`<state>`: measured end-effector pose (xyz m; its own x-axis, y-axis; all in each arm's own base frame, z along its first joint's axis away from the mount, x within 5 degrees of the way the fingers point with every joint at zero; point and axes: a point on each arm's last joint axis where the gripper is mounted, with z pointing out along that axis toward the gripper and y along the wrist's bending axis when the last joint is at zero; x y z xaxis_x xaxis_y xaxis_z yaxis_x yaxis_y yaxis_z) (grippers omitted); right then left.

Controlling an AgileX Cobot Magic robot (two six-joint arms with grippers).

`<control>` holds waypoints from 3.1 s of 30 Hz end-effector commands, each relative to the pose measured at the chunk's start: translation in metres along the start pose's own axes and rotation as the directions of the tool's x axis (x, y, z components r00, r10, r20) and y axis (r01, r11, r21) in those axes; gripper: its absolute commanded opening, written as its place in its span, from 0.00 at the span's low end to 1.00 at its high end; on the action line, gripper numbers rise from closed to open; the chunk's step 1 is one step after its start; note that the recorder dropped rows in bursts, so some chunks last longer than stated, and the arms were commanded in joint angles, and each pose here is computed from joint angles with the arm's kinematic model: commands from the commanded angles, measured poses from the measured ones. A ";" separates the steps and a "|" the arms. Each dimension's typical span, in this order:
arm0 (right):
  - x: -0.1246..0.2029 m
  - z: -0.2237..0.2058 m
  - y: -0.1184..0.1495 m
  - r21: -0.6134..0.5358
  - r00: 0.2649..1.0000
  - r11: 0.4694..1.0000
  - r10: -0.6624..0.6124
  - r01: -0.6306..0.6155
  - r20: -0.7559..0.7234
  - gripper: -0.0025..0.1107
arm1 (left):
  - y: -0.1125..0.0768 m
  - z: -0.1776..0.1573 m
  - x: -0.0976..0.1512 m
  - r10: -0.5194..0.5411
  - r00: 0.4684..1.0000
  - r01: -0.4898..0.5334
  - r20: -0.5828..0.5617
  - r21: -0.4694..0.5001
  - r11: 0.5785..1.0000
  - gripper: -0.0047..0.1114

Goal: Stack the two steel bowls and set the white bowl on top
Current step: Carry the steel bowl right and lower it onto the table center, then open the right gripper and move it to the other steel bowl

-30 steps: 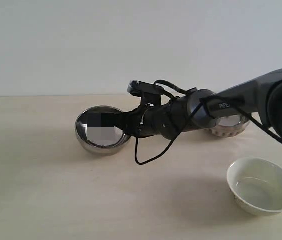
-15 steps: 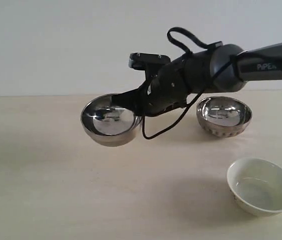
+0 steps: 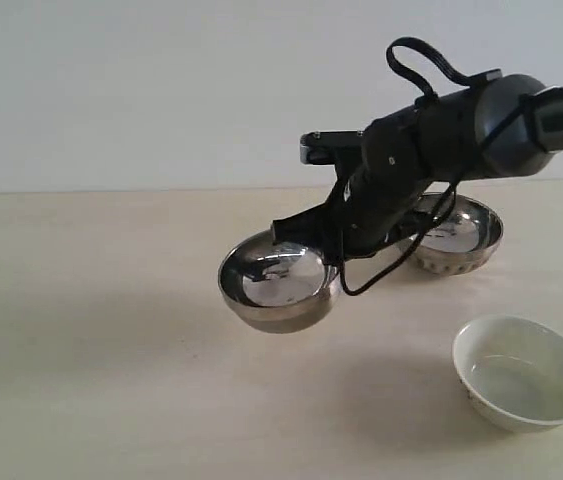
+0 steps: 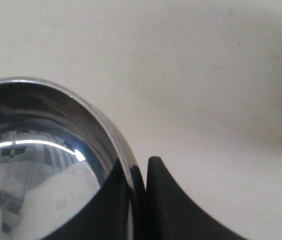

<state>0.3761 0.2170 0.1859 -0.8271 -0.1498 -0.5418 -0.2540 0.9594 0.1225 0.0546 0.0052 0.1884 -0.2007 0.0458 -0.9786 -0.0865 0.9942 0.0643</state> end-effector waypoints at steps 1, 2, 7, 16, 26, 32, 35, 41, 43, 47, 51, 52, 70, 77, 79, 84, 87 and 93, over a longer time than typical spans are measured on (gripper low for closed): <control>0.010 -0.011 -0.006 -0.020 0.999 1.000 -0.001 0.002 0.042 0.02 | 0.000 0.000 0.001 -0.014 1.000 0.014 -0.001 0.000 1.000 0.08; 0.013 -0.010 -0.009 -0.018 0.999 1.000 0.002 -0.001 0.041 0.02 | 0.000 0.000 0.001 -0.014 1.000 0.014 -0.001 0.000 1.000 0.08; 0.032 -0.006 -0.022 -0.018 0.999 0.999 0.037 -0.037 0.035 0.02 | 0.000 0.000 0.001 -0.014 1.000 0.014 -0.001 0.000 1.000 0.08; 0.049 0.002 -0.026 -0.039 0.997 0.998 0.048 -0.046 0.067 0.02 | 0.000 0.000 0.001 -0.014 1.000 0.014 -0.001 0.000 1.000 0.08; 0.049 0.002 -0.026 -0.037 0.997 0.998 0.048 -0.046 0.062 0.02 | 0.000 0.000 0.001 -0.014 1.000 0.014 -0.001 0.000 1.000 0.08; 0.049 0.002 -0.026 -0.036 0.997 0.998 0.048 -0.046 0.060 0.02 | 0.000 0.000 0.001 -0.014 1.000 0.014 -0.001 0.000 1.000 0.08; 0.049 0.002 -0.026 -0.036 0.997 0.998 0.050 -0.048 0.060 0.02 | 0.000 0.000 0.001 -0.014 1.000 0.014 -0.001 0.000 1.000 0.08; 0.049 0.002 -0.026 -0.038 0.997 0.998 0.050 -0.048 0.065 0.02 | 0.000 0.000 0.001 -0.014 1.000 0.014 -0.001 0.000 1.000 0.08; 0.049 0.002 -0.026 -0.038 0.997 0.998 0.050 -0.048 0.065 0.02 | 0.000 0.000 0.001 -0.014 1.000 0.014 -0.001 0.000 1.000 0.08; 0.050 0.002 -0.026 -0.035 0.997 0.998 0.054 -0.052 0.058 0.02 | 0.000 0.000 0.001 -0.014 1.000 0.014 -0.001 0.000 1.000 0.08; 0.051 0.002 -0.027 -0.029 0.998 0.998 0.055 -0.054 0.042 0.02 | 0.000 0.000 0.001 -0.014 1.000 0.014 -0.001 0.000 1.000 0.08; 0.051 0.002 -0.027 -0.029 0.998 0.998 0.055 -0.054 0.042 0.03 | 0.000 0.000 0.001 -0.014 1.000 0.014 -0.001 0.000 1.000 0.08; -0.010 -0.060 -0.039 0.009 0.990 0.998 0.068 -0.070 0.123 0.45 | 0.000 0.000 0.001 -0.014 1.000 0.014 -0.001 0.000 1.000 0.08; -0.022 -0.072 -0.105 0.134 0.980 0.972 0.185 -0.194 0.073 0.45 | 0.000 0.000 0.001 -0.014 1.000 0.014 -0.001 0.000 1.000 0.08; -0.021 -0.072 -0.128 0.165 0.971 0.957 0.229 -0.238 0.075 0.45 | 0.000 0.000 0.001 -0.014 1.000 0.014 -0.001 0.000 1.000 0.08; -0.017 -0.066 -0.171 0.222 0.949 0.923 0.305 -0.314 0.073 0.45 | 0.000 0.000 0.001 -0.014 1.000 0.014 -0.001 0.000 1.000 0.08; -0.011 -0.051 -0.184 0.242 0.946 0.915 0.321 -0.323 0.050 0.45 | 0.000 0.000 0.001 -0.014 1.000 0.014 -0.001 0.000 1.000 0.08; -0.005 -0.020 -0.191 0.228 0.942 0.914 0.332 -0.334 0.050 0.45 | 0.000 0.000 0.001 -0.014 1.000 0.014 -0.001 0.000 1.000 0.08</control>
<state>0.4127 0.0302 0.1881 -0.8513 0.1871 -0.4902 0.1633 0.9823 0.0913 0.0546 0.0052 0.1884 -0.2007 0.0458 -0.9786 -0.0865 0.9942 0.0643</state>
